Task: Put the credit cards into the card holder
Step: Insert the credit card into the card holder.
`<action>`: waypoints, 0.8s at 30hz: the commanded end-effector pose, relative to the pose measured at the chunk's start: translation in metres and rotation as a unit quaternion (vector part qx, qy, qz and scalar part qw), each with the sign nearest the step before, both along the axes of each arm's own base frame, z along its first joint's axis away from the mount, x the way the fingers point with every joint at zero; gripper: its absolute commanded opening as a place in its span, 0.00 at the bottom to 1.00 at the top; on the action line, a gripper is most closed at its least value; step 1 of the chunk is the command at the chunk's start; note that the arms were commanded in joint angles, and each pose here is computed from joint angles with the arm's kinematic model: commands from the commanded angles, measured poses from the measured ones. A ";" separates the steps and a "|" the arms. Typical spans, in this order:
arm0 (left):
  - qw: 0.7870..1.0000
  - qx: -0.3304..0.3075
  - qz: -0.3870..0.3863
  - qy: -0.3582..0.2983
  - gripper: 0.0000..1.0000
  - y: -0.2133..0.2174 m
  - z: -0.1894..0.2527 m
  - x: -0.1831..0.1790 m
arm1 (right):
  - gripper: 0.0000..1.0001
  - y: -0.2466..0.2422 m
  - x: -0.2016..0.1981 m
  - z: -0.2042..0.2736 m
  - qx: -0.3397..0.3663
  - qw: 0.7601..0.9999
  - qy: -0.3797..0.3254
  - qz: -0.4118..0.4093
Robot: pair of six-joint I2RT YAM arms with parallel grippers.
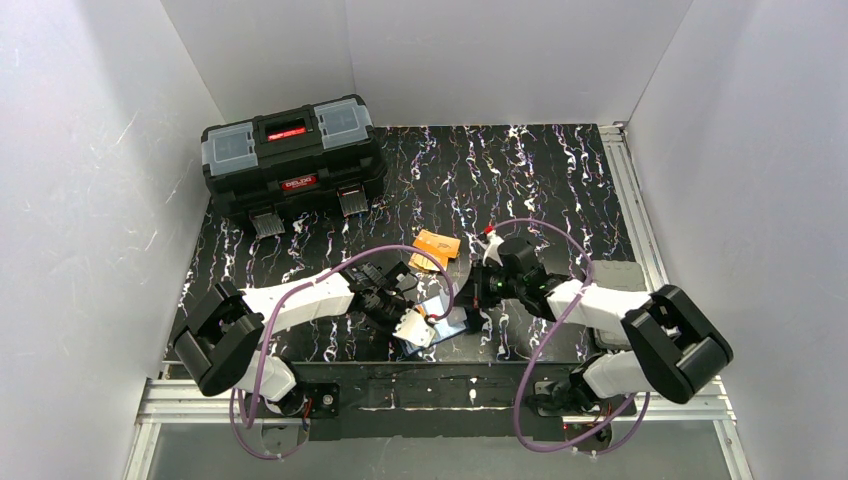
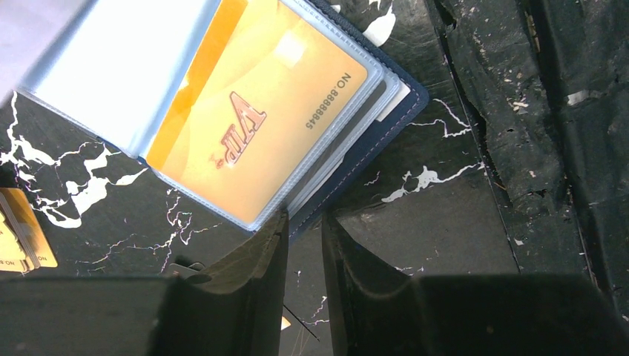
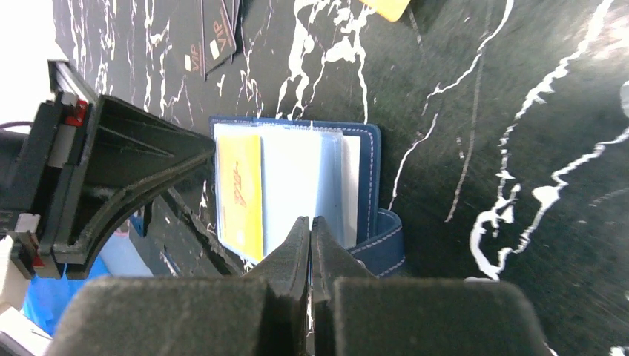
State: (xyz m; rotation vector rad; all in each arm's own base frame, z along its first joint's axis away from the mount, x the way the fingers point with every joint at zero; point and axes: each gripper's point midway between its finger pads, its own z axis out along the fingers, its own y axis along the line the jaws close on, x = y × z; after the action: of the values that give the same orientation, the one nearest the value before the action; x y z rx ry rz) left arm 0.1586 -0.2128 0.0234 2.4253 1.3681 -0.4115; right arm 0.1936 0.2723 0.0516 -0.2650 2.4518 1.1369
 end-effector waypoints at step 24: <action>1.000 0.000 -0.015 0.008 0.21 -0.003 0.007 -0.006 | 0.01 -0.022 0.003 -0.003 -0.021 0.999 -0.030 -0.006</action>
State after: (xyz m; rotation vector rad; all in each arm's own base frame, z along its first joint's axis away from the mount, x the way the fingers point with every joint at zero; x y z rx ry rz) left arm 0.1556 -0.2118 0.0228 2.4414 1.3609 -0.4162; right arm 0.2074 0.2500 0.0537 -0.2604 2.4120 1.0133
